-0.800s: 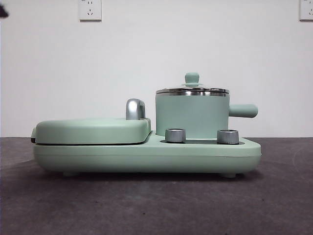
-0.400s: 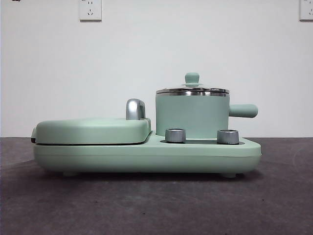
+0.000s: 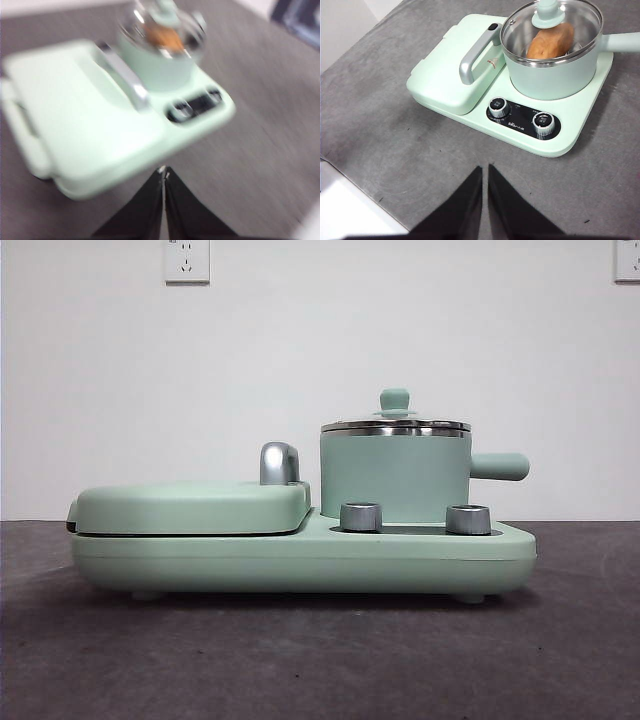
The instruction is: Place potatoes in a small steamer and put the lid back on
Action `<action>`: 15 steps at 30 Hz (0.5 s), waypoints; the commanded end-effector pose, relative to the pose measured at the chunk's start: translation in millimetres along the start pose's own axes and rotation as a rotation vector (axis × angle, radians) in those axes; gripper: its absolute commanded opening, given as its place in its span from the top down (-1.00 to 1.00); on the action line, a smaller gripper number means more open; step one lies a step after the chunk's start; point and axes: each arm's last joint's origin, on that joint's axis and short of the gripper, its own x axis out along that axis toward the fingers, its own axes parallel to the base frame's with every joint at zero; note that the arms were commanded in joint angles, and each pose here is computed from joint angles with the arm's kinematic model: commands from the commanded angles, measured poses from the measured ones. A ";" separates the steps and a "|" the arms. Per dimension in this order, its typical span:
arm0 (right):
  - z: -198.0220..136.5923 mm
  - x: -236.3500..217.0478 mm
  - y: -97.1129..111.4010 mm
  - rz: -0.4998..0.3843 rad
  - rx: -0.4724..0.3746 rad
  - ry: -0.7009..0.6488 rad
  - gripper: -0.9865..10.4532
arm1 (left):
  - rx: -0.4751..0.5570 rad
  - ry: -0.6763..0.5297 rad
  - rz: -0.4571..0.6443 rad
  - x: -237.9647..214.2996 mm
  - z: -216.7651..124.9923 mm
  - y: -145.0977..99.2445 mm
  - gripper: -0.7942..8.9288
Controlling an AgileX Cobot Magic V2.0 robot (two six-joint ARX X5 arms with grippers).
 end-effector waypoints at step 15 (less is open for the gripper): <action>2.4 -1.0 1.3 0.008 -0.014 -0.013 0.80 | -0.057 -0.259 0.489 37.2 -145.3 69.4 0.83</action>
